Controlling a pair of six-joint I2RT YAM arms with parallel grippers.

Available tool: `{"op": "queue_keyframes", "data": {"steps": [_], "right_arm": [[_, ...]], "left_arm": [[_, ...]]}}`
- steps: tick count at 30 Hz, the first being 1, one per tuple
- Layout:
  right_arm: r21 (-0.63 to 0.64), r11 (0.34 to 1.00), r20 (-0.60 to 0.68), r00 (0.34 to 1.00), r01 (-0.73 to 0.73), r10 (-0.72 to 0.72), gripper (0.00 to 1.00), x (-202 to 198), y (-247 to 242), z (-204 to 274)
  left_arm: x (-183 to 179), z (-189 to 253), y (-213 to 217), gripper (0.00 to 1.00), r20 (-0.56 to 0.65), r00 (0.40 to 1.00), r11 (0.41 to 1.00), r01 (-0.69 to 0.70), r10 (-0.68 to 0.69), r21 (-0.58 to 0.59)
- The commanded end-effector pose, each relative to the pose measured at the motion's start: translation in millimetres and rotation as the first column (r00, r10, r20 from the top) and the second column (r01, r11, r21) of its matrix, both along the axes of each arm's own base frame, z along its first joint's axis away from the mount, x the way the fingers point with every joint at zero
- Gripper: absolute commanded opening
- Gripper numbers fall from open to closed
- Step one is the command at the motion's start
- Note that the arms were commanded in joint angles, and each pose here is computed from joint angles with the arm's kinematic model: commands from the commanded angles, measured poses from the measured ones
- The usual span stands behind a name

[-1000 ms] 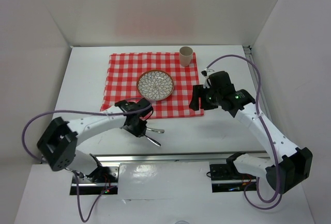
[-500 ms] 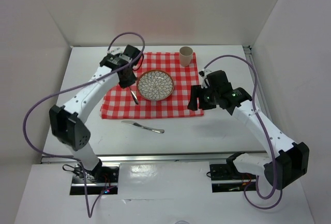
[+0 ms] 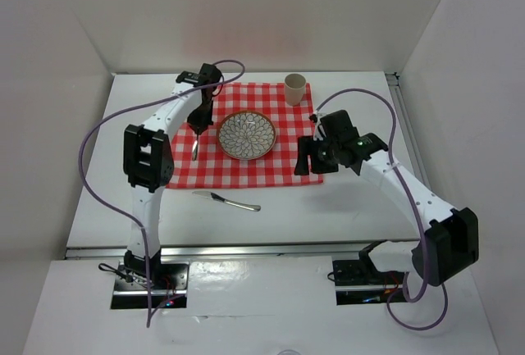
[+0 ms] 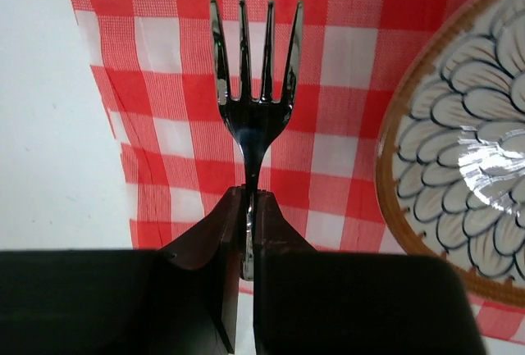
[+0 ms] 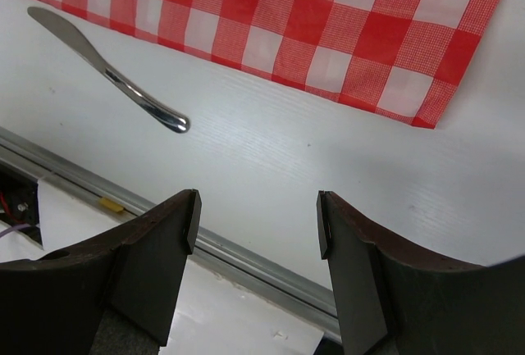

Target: Set the dinner table for one person

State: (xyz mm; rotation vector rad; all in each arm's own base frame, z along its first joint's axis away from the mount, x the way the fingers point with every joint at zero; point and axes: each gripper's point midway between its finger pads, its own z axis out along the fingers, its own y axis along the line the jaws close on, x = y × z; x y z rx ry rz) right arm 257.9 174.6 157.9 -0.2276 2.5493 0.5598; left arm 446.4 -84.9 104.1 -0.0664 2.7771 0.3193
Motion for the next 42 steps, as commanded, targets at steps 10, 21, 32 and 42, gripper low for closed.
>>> {"op": "queue_keyframes", "data": {"steps": [10, 21, 32, 42], "right_arm": [[0.014, 1.0, -0.024, 1.0, 0.002, -0.002, 0.73, 23.0, 13.2, -13.8], [-0.011, 1.0, -0.027, 0.999, 0.019, -0.02, 0.83, 31.8, 15.2, -17.1], [-0.128, 0.978, 0.145, 0.972, -0.165, 0.183, 0.84, 32.3, 84.0, 6.0], [-0.271, 0.8, 0.235, 0.769, -0.535, 0.594, 0.64, 2.0, 211.8, -50.6]], "left_arm": [[35.0, -36.4, 6.9, 0.0, -0.035, 0.997, 0.995, 0.06, -0.063, -0.081], [29.9, -68.6, 9.0, 0.37, -0.116, 0.993, 0.998, 0.018, -0.025, -0.061], [36.1, 54.9, 10.8, 0.71, 0.128, 0.992, 0.995, -0.01, 0.023, -0.099], [-34.3, 176.9, 45.1, 0.78, 0.376, 0.898, 0.945, -0.113, 0.229, -0.305]]}}
